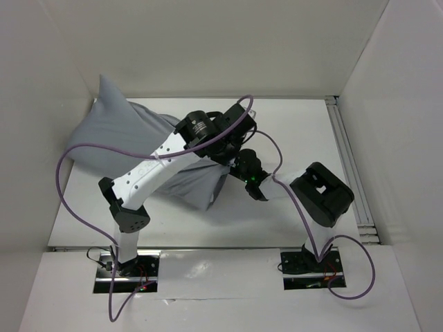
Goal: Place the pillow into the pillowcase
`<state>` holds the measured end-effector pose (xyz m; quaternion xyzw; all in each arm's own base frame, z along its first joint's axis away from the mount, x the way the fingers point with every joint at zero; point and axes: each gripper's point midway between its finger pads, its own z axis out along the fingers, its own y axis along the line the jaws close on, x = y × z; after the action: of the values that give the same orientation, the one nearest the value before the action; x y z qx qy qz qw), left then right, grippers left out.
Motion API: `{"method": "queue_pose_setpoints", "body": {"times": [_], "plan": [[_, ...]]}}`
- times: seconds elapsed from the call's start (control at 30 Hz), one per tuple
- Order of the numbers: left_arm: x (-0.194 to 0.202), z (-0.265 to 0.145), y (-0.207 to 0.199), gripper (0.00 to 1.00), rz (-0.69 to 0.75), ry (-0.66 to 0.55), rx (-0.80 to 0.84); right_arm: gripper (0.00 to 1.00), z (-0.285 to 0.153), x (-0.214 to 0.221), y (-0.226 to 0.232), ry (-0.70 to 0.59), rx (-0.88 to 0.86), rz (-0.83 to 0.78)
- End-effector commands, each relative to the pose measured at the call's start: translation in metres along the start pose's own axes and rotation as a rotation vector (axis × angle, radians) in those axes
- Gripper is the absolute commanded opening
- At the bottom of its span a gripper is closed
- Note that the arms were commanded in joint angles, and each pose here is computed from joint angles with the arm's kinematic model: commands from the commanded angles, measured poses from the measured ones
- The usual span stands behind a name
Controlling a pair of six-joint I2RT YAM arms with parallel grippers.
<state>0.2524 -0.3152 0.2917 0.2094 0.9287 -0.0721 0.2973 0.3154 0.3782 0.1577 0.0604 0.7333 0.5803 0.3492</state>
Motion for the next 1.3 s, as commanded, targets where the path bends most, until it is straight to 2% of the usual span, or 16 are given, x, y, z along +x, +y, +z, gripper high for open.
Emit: {"method": "queue_pose_setpoints", "body": {"times": [0.0, 0.1, 0.23, 0.43, 0.47, 0.5, 0.63, 0.67, 0.7, 0.77, 0.83, 0.87, 0.93, 1.07, 1.2, 1.27], "plan": [[-0.03, -0.032, -0.08, 0.0, -0.038, -0.129, 0.363, 0.17, 0.004, -0.052, 0.077, -0.169, -0.269, 0.017], [-0.035, -0.028, -0.07, 0.0, -0.064, -0.121, 0.368, 0.17, 0.008, -0.04, 0.051, -0.117, -0.19, 0.002], [-0.045, -0.037, -0.094, 0.0, -0.047, -0.128, 0.518, 0.17, 0.017, -0.014, 0.006, -0.001, -0.127, 0.02], [-0.05, -0.014, -0.1, 0.0, -0.054, -0.096, 0.524, 0.16, 0.013, -0.022, 0.031, -0.004, -0.244, 0.024], [-0.052, -0.015, -0.101, 0.0, -0.054, -0.105, 0.528, 0.16, 0.012, -0.014, 0.022, 0.019, -0.191, 0.03], [-0.058, -0.011, -0.091, 0.0, -0.073, -0.111, 0.513, 0.18, 0.011, -0.015, 0.02, 0.017, -0.168, 0.001], [-0.069, 0.005, -0.057, 0.0, -0.144, -0.114, 0.457, 0.47, -0.02, -0.027, 0.001, -0.011, -0.058, 0.008], [-0.072, 0.005, -0.046, 0.02, -0.161, -0.122, 0.435, 0.57, -0.03, -0.028, -0.007, -0.012, -0.022, 0.029], [-0.075, 0.001, -0.036, 0.28, -0.175, -0.131, 0.425, 0.61, -0.046, -0.029, -0.031, -0.016, 0.053, 0.056], [-0.083, -0.002, -0.009, 0.53, -0.189, -0.163, 0.382, 0.68, -0.07, -0.042, -0.025, -0.043, 0.082, 0.026], [-0.089, -0.007, 0.012, 0.8, -0.193, -0.203, 0.331, 0.78, -0.097, -0.042, -0.059, -0.023, 0.259, 0.004], [-0.09, -0.014, 0.03, 0.85, -0.217, -0.214, 0.303, 0.8, -0.116, -0.041, -0.066, -0.008, 0.357, -0.004], [-0.092, -0.018, 0.052, 0.92, -0.238, -0.232, 0.255, 0.86, -0.133, -0.057, -0.07, -0.02, 0.449, -0.079], [-0.089, -0.023, 0.102, 0.93, -0.306, -0.25, 0.162, 0.9, -0.168, -0.075, -0.073, -0.012, 0.56, -0.134], [-0.065, -0.026, 0.16, 0.86, -0.417, -0.226, -0.028, 0.91, -0.185, -0.082, -0.074, 0.017, 0.638, -0.142], [-0.049, -0.043, 0.201, 0.84, -0.503, -0.254, -0.167, 0.93, -0.182, -0.091, -0.054, 0.01, 0.576, -0.163]]}}
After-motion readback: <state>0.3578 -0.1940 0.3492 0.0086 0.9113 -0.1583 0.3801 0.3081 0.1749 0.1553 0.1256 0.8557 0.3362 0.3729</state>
